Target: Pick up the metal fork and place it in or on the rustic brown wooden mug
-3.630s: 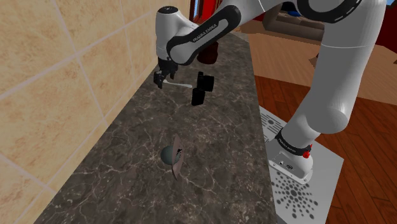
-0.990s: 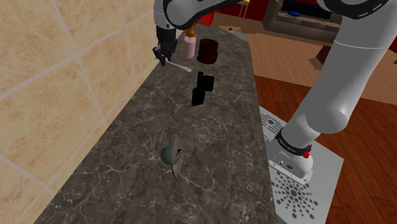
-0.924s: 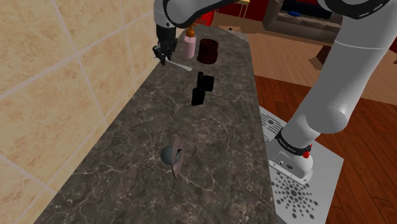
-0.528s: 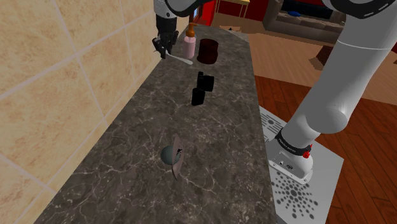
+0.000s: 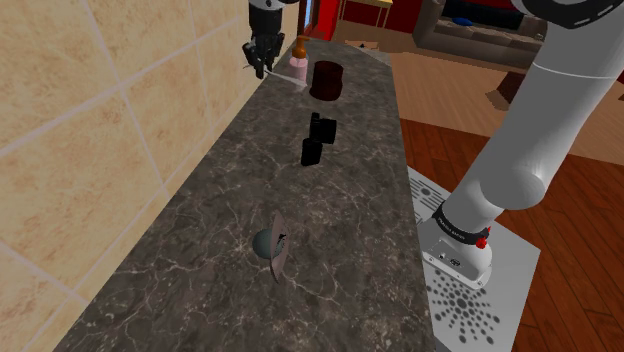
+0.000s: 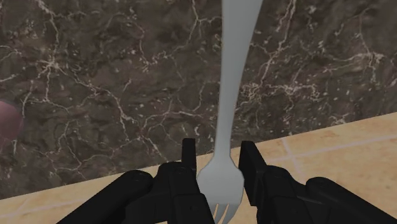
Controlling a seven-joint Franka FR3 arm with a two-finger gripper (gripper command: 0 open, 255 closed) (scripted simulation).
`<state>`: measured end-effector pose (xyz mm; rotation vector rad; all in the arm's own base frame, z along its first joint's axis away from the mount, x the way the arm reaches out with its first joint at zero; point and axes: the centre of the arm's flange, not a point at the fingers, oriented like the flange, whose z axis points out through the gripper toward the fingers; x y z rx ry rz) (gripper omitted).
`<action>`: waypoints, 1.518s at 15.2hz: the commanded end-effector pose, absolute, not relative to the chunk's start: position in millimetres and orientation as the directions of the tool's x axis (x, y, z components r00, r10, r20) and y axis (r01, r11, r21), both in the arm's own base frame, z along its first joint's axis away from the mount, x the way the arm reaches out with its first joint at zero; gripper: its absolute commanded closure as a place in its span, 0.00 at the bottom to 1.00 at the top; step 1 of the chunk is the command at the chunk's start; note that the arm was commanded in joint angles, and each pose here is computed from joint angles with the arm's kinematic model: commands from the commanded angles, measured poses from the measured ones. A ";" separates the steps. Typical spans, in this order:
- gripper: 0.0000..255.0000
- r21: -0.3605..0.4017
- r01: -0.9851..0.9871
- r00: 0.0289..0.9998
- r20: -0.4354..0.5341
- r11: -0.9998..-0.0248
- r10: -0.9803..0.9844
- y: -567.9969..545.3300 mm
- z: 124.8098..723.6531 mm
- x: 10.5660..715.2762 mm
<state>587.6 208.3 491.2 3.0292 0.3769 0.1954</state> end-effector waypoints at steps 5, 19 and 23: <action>1.00 0.098 0.239 0.961 0.116 -0.966 0.249 134.7 486.2 606.9; 1.00 0.098 0.239 0.961 0.116 -0.966 0.249 -43.3 475.5 655.4; 1.00 0.098 0.239 0.961 0.116 -0.966 0.249 -94.1 472.5 669.3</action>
